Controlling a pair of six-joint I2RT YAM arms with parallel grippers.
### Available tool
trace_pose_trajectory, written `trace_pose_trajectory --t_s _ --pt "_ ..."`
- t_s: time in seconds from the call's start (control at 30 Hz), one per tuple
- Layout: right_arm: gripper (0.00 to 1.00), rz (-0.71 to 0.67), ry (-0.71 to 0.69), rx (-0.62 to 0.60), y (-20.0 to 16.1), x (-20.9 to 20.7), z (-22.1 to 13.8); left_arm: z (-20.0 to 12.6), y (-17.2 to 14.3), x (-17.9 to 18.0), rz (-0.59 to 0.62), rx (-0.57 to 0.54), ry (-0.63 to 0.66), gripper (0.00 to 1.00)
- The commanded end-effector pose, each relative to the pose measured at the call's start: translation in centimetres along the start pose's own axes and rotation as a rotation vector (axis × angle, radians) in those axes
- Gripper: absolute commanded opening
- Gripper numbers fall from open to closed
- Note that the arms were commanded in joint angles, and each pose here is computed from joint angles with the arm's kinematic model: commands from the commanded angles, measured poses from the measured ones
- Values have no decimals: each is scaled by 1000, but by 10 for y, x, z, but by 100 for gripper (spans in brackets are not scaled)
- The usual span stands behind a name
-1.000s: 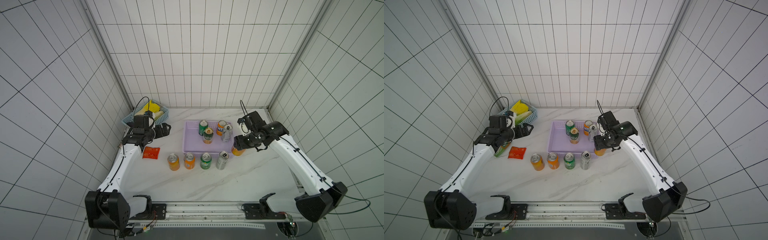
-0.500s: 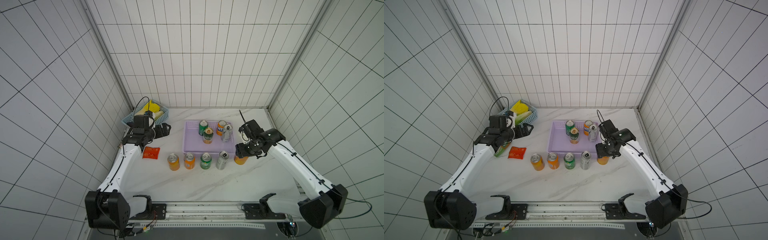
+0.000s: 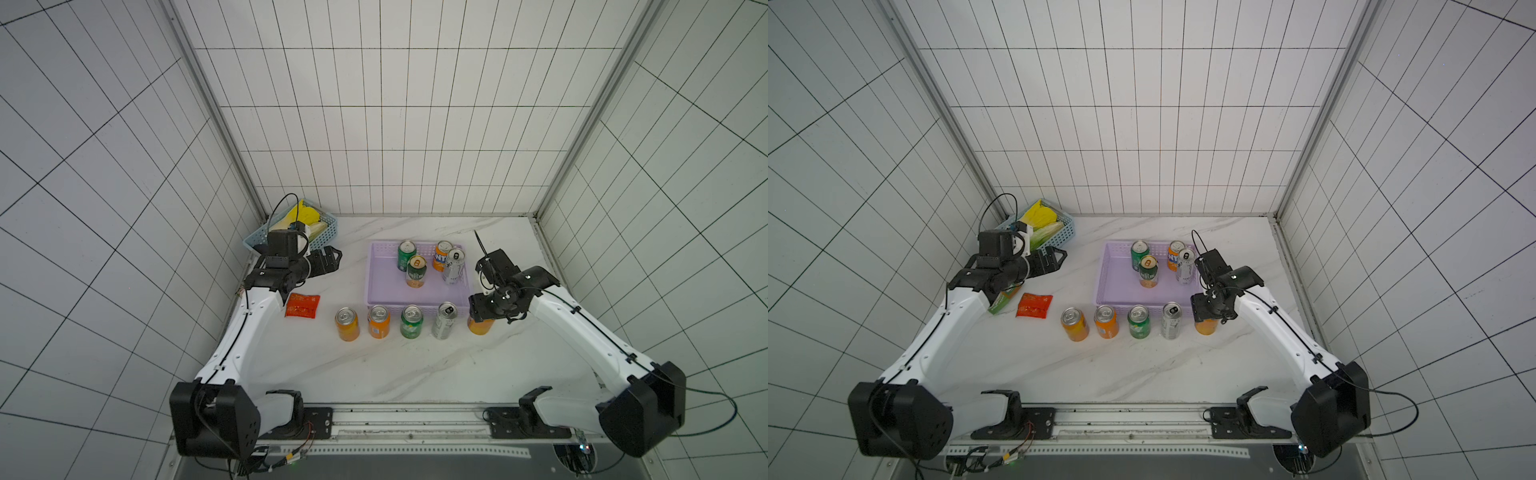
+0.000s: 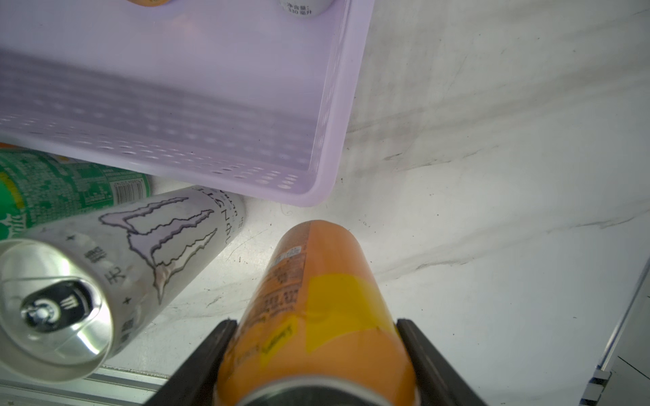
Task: Take out the drinks from the basket
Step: Place the drink at the center of the board.
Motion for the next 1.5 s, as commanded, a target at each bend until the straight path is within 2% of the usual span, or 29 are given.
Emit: trace_pose_trajectory --t_s 0.0,0.63,1.0,1.17,1.47 --pt "61 21 -1 -59 5 -2 3 3 2 1 14 -5 -2 98" --pt "62 45 -6 -22 -8 -4 47 3 2 1 14 -5 -4 98" --pt "65 52 -21 -2 -15 -7 55 2 2 -1 14 -7 -14 98" --pt "68 62 -22 -7 -17 -9 54 2 2 -2 13 -6 -19 98" --pt "80 66 -12 -24 -15 -9 46 2 2 -3 13 -4 -24 98"
Point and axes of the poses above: each gripper's point midway between its finger pads, its own z axis out along the fingers, its own x axis along the line the jaws close on, y = z × x, the point moved 4 cm from there along -z, back along the fingers, and after that the axes turned 11 degrees about z, right-handed, at the moved point
